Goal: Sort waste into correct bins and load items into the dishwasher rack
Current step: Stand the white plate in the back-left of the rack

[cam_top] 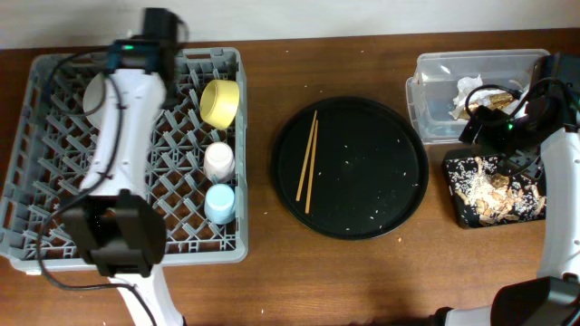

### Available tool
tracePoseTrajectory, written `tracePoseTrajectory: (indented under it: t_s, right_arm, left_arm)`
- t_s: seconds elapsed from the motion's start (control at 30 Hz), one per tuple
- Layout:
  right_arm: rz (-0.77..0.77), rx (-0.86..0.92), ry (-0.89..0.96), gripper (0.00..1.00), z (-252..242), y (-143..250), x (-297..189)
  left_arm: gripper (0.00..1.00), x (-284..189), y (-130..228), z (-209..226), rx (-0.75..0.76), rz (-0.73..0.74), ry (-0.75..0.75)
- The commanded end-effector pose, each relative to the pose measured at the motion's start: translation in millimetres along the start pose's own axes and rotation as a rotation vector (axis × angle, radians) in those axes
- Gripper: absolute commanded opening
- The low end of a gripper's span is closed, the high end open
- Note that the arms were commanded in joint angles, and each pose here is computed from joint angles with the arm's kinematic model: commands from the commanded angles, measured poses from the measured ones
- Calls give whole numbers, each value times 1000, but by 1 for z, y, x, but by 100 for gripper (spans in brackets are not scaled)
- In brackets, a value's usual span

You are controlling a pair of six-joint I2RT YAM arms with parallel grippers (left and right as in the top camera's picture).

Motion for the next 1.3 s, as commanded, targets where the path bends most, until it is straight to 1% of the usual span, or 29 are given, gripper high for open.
tracePoseTrajectory:
  t_s: [0.0, 0.03, 0.1, 0.13, 0.2, 0.27, 0.33, 0.43, 0.5, 0.57, 0.63, 0.67, 0.7, 0.73, 0.8, 0.83, 0.9, 0.97, 1.0, 1.03, 1.1, 1.13, 1.2, 1.27]
  right_arm:
    - [-10, -1, -3, 98, 1, -3, -3]
    - [-10, -1, -3, 98, 1, -3, -3]
    - [-11, -1, -3, 98, 1, -3, -3]
    - [-10, -1, -3, 99, 1, -3, -3]
    - [-10, -1, -3, 98, 1, -3, -3]
    - [-10, -1, -3, 98, 1, -3, -3]
    - [-8, -1, -3, 98, 1, -3, -3]
    - [-7, -1, -3, 98, 1, -2, -3]
    - [-7, -1, -3, 98, 1, -2, -3]
    - [-7, 0, -3, 98, 1, -2, -3]
    - [-5, 0, -3, 98, 1, -2, -3]
    - [-2, 0, -3, 98, 1, -1, -3]
    - [0, 0, -3, 98, 1, -1, -3]
    - [1, 0, -3, 98, 1, -1, -3]
    - [1, 0, -3, 98, 1, -1, -3]
    - [0, 0, -3, 98, 1, -1, -3]
    - [0, 0, -3, 98, 1, -1, -3]
    - [0, 0, -3, 98, 1, -1, -3]
    - [0, 0, -3, 98, 1, -1, -3]
    - [0, 0, -3, 98, 1, -1, -3]
    - [0, 0, -2, 98, 1, -1, -3]
    - [-1, 0, -2, 98, 1, -1, -3]
    - [-1, 0, -2, 98, 1, -1, -3]
    - [-1, 0, -2, 98, 1, -1, -3]
  left_arm:
    - [71, 19, -16, 28, -130, 143, 491]
    - [74, 31, -23, 53, -194, 145, 546]
    - [77, 48, -34, 95, -241, 95, 600]
    - [78, 55, -38, 109, -267, 77, 611]
    - [78, 81, -34, 122, -313, 108, 626]
    - [77, 118, -23, 118, -324, 179, 632]
    - [72, 133, -18, 112, -325, 207, 632]
    - [46, 151, -15, 107, -327, 223, 632]
    - [27, 158, -10, 104, -327, 246, 631]
    - [21, 158, -10, 104, -327, 246, 630]
    - [21, 159, -11, 104, -326, 243, 627]
    - [18, 160, -10, 105, -325, 244, 616]
    - [8, 160, -10, 105, -325, 244, 616]
    - [1, 160, -10, 105, -325, 245, 616]
    - [1, 159, -10, 105, -326, 246, 617]
    - [1, 156, -11, 106, -326, 248, 620]
    - [1, 133, -27, 115, -326, 213, 621]
    - [1, 80, -56, 132, -318, 124, 626]
    - [1, 42, -70, 140, -301, 61, 604]
    - [1, 19, -76, 144, -283, 18, 553]
    - [1, -25, -79, 143, -215, -68, 339]
    - [1, -35, -79, 139, -184, -91, 257]
    - [1, -57, -78, 116, -93, -152, 32]
    - [1, -79, -79, 95, -35, -228, -116]
Point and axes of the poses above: each gripper's point midway between its finger pads, its own x axis out along the fingers, its own z axis along the line the jaws close on, y = z × x, the point moved 5 cm from there along -x, back along the fingers, and after that the axes turned 12 degrees about -x, right-handed, at the moved point
